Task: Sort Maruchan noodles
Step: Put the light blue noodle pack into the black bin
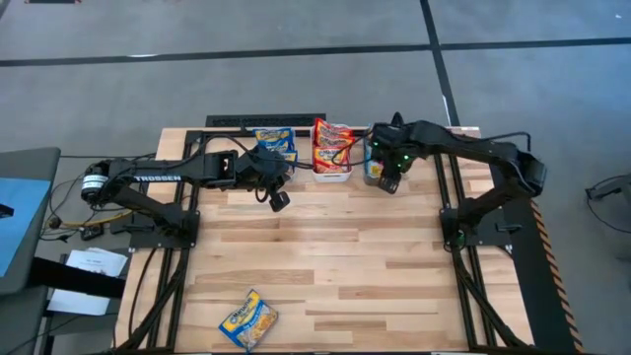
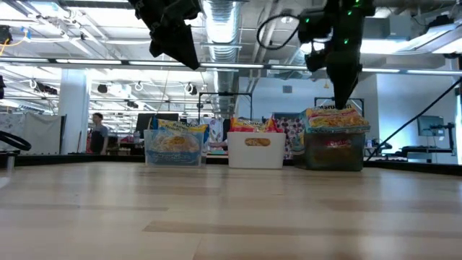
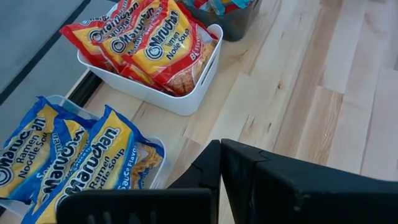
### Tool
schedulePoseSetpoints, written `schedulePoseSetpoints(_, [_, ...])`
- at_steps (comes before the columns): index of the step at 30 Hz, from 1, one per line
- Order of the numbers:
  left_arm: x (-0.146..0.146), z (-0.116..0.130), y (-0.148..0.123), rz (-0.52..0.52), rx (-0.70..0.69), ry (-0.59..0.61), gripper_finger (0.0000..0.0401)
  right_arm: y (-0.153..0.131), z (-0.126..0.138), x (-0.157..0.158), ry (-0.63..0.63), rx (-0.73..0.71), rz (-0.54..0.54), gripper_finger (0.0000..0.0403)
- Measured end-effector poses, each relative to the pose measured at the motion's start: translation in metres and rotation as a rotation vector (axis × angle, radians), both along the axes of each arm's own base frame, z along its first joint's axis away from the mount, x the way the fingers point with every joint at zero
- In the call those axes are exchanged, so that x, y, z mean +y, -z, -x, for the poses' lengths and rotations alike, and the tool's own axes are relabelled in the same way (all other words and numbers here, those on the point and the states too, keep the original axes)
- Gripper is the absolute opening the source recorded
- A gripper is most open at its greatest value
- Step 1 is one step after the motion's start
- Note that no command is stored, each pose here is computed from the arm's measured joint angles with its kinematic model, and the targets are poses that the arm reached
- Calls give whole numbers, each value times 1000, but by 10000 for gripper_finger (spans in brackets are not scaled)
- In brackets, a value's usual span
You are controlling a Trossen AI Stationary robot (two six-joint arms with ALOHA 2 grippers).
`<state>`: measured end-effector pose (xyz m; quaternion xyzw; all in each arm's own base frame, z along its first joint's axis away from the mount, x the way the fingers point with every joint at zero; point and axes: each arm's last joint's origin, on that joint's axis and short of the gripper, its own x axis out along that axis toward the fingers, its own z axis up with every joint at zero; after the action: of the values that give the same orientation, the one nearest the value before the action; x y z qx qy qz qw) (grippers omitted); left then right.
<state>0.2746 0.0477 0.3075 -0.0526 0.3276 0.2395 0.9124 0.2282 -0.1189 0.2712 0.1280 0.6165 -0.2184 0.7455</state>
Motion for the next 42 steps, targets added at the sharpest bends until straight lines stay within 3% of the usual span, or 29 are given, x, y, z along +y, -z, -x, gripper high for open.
schedulePoseSetpoints(16, [0, 0, 0, 0, 2, 0, 0, 27, -8, -17, 50, 108, -66, 194])
schedulePoseSetpoints(24, [0, 1, 1, -2, 12, 0, 0, 44, -17, -24, 59, 213, -21, 160])
schedulePoseSetpoints(32, [0, 1, 1, -11, 16, 1, 0, 41, -22, -33, 79, 130, 37, 137])
schedulePoseSetpoints(42, [0, 1, 1, -12, 15, 0, 0, 41, -19, -29, 64, 91, -108, 137])
